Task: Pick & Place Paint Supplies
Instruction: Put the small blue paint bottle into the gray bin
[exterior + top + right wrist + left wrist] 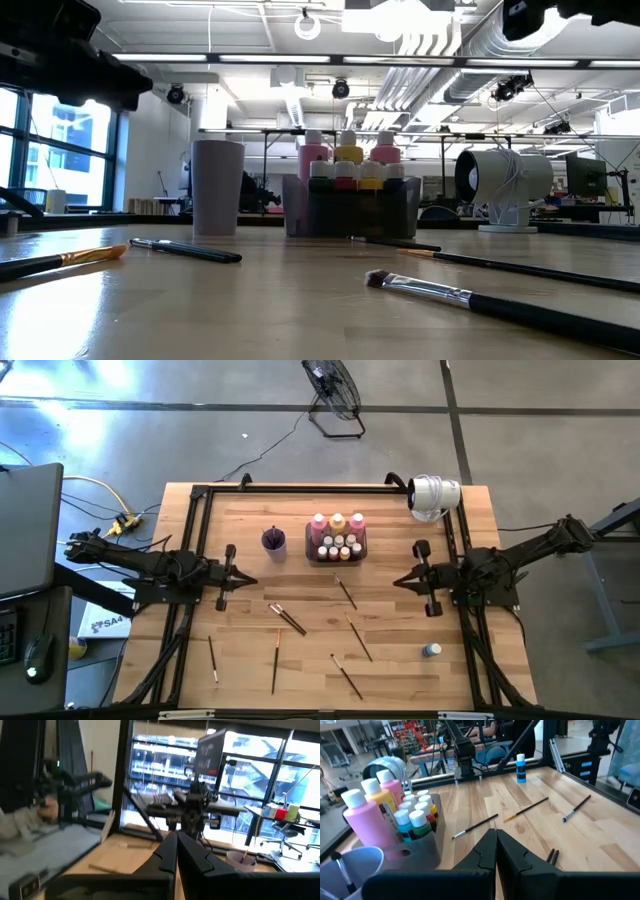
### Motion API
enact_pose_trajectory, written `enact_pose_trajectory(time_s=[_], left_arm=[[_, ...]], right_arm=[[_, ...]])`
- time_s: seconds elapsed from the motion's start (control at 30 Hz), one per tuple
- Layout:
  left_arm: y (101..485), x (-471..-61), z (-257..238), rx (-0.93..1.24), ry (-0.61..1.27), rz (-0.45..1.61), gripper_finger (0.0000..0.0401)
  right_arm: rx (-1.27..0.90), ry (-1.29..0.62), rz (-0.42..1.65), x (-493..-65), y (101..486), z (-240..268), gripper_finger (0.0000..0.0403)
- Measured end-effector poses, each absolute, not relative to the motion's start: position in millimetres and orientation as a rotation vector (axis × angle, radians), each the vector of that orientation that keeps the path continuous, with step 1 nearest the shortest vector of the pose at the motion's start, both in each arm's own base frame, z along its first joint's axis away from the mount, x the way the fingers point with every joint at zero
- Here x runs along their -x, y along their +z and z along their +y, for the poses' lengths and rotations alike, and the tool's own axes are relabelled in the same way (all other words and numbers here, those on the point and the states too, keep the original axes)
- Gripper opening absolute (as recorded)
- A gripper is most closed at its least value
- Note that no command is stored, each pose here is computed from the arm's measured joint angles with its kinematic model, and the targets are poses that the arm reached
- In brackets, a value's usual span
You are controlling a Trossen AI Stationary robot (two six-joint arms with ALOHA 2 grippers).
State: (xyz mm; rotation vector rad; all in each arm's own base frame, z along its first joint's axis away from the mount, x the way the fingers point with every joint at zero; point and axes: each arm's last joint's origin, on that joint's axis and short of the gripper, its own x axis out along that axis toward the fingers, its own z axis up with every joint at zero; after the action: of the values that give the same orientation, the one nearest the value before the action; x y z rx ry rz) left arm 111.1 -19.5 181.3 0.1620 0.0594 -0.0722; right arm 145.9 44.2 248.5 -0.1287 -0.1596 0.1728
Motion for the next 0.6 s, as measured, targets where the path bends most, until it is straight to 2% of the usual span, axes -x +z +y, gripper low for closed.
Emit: enact_pose_trajectory(time_s=[0.13,0.33,0.6], left_arm=[[181.6,-111.1,-19.4,-0.218,-0.073,0.055,0.0],[181.5,-111.1,-19.4,-0.224,-0.073,0.056,0.0],[180.6,-111.1,-19.4,-0.192,-0.074,0.066,0.0]], right_arm=[[0.03,0.062,-0.164,-146.0,250.4,40.8,0.0004],[-0.121,-0.185,0.056,-147.6,245.1,34.2,0.0003],[-0.343,-0.29,0.33,-135.7,284.1,29.8,0.0003]])
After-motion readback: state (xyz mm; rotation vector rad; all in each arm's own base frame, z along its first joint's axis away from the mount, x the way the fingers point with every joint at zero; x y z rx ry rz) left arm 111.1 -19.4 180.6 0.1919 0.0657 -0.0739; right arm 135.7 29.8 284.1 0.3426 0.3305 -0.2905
